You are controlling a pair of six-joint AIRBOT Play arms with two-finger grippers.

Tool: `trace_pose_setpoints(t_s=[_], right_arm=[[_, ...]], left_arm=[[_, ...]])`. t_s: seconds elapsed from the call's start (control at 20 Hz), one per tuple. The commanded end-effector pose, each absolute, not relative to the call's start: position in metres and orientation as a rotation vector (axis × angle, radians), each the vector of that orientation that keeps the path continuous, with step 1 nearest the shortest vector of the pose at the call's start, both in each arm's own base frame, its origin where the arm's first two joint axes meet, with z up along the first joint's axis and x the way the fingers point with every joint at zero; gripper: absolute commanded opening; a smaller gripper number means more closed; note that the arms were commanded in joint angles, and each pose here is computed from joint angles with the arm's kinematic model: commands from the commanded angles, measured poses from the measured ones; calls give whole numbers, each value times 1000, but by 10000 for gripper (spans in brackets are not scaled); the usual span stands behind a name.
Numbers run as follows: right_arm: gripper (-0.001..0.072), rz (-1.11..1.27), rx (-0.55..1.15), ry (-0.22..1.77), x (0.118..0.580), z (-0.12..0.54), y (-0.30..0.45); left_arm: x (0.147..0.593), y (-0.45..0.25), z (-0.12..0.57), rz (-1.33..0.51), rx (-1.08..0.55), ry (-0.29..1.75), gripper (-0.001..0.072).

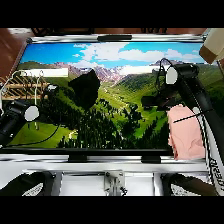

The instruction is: Fold the shirts.

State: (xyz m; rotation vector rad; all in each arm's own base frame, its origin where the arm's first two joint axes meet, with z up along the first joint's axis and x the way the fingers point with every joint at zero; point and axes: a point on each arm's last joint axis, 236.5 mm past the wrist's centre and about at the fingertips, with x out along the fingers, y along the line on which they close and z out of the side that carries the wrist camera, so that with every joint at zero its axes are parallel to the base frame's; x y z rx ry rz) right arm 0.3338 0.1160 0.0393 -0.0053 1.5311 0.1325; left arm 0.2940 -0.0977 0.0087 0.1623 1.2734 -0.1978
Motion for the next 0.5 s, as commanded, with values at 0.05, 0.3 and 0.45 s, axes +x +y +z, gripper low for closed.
trace_pose_setpoints(t_s=[0.05, 0.3, 0.45], right_arm=[[631, 133, -3, 1516, 337, 40, 117], [631, 162, 58, 1300, 387, 49, 133], [631, 179, 85, 1289, 389, 51, 139]], left_arm=[[294, -97, 9, -198, 163, 1273, 713], [320, -109, 18, -203, 109, 1155, 714], [347, -120, 34, -226, 82, 1020, 714]])
